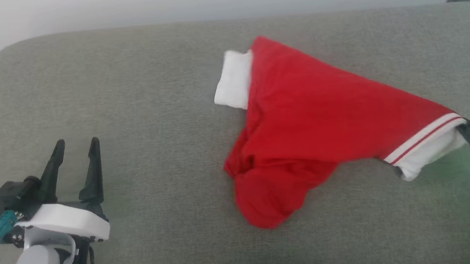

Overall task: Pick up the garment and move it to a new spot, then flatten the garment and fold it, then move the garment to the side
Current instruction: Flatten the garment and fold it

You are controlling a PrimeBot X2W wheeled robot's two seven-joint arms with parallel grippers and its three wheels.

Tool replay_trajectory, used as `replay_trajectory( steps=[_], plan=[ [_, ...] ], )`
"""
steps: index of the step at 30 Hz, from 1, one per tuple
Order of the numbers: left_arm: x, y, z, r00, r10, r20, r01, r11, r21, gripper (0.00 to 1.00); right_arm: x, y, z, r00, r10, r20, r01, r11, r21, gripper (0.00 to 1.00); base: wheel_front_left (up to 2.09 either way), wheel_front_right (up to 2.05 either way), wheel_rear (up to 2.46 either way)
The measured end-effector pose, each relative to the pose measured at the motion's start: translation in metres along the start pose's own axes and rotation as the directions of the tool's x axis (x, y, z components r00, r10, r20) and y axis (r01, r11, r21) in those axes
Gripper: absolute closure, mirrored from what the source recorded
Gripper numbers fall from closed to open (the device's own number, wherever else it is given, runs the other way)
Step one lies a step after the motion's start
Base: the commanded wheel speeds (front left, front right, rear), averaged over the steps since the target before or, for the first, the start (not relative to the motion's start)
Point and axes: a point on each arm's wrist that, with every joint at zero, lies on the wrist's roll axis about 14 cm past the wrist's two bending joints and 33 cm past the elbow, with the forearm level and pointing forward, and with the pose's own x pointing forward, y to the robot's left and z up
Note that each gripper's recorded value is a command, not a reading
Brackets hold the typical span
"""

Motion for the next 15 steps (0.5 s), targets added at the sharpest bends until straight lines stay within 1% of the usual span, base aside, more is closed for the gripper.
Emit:
replay_trajectory(
  steps=[3,7,9,10,11,12,13,15],
  plan=[
    [0.006,-0.007,-0.005,1.0,-0.02,-0.011,0.02,1.0,-0.003,0.0,-0.002,-0.015,-0.017,0.998,-0.04,-0.049,0.041,0.999,0.026,1.0,0.0,0.0,0.0],
    [0.012,-0.008,-0.007,1.0,-0.025,-0.017,0.025,1.0,-0.007,0.0,0.004,-0.011,-0.038,0.995,-0.031,-0.1,0.038,0.996,0.078,0.99,0.0,0.0,0.0],
    [0.014,-0.01,-0.007,0.999,-0.032,-0.019,0.031,0.999,-0.008,0.0,0.009,-0.004,-0.045,0.992,-0.012,-0.124,0.024,0.995,0.095,0.92,0.0,0.0,0.0],
    [0.014,-0.011,-0.008,0.999,-0.035,-0.022,0.035,0.999,-0.011,0.0,0.012,0.0,-0.049,0.991,-0.001,-0.136,0.016,0.994,0.108,0.79,0.0,0.0,0.0],
    [0.014,-0.011,-0.009,0.999,-0.038,-0.025,0.038,0.999,-0.01,0.0,0.013,0.004,-0.053,0.989,0.009,-0.146,0.007,0.994,0.113,0.61,0.0,0.0,0.0],
    [0.015,-0.012,-0.009,0.999,-0.041,-0.027,0.041,0.999,-0.012,0.0,0.015,0.007,-0.055,0.988,0.017,-0.152,0.001,0.993,0.116,0.13,0.0,0.0,0.0],
    [0.016,-0.014,-0.009,0.998,-0.048,-0.029,0.048,0.999,-0.009,0.0,0.017,0.009,-0.055,0.988,0.024,-0.153,-0.004,0.992,0.127,0.0,0.0,0.0,0.0],
    [0.019,-0.015,-0.008,0.998,-0.058,-0.029,0.058,0.998,-0.005,0.0,0.018,0.011,-0.053,0.989,0.03,-0.146,-0.011,0.992,0.128,0.0,0.0,0.0,0.0]
  ],
)
